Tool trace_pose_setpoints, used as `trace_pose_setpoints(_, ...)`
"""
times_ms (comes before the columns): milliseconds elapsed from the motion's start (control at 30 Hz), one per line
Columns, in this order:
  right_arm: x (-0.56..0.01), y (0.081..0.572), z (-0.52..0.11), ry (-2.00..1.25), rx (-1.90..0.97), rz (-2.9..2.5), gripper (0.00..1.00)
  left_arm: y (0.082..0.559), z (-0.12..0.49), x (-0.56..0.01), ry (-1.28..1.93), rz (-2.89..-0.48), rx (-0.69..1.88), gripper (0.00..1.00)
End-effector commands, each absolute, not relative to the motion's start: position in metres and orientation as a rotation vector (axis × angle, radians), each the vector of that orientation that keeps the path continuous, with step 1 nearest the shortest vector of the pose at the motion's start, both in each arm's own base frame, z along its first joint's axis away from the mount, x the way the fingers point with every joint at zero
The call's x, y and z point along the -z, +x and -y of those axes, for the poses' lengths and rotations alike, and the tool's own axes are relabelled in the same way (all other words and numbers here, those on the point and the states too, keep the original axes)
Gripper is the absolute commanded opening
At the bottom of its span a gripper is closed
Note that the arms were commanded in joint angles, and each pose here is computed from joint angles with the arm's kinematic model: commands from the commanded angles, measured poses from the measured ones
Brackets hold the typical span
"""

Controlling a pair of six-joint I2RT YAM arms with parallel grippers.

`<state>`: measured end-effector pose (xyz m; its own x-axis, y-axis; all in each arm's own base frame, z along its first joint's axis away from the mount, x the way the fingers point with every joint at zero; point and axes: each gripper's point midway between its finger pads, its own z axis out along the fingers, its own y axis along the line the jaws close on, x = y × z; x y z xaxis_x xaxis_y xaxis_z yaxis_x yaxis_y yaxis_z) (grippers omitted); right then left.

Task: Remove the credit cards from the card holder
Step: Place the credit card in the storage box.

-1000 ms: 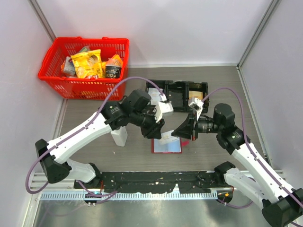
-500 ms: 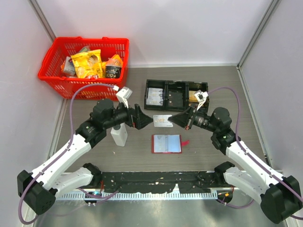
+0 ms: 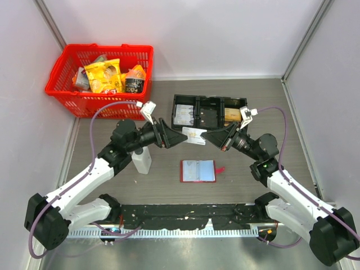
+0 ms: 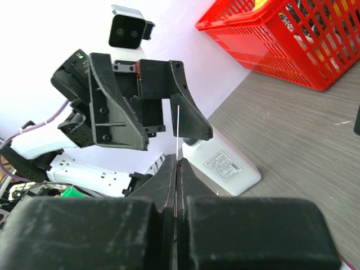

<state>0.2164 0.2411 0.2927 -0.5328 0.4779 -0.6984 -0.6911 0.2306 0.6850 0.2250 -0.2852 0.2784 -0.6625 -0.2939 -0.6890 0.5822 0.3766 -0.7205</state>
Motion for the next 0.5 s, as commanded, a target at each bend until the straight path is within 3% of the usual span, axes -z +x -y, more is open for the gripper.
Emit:
trace_pose_setpoints(0,-0.317,0.213,-0.238,-0.207,-1.537,-1.403,0.01,0.22,0.295,-0.299,0.277,-1.757,1.519,0.72)
trace_pose_setpoints(167,-0.316,0.212,-0.239,-0.2,-1.56,-1.399,0.01,0.218,0.298,-0.303,0.281,-1.733,1.556,0.58)
trace_pose_setpoints(300,-0.312,0.212,-0.24,-0.195,-1.569,-1.401,0.01,0.215,0.301,-0.304,0.305,-1.73,1.584,0.41)
trace_pose_setpoints(400,-0.311,0.213,-0.24,-0.194,-1.571,-1.4,0.01,0.212,0.303,-0.305,0.333,-1.727,1.6,0.16)
trace_pose_setpoints(467,-0.305,0.215,-0.241,-0.195,-1.556,-1.422,0.01,0.214,0.302,-0.302,0.329,-1.74,1.584,0.06)
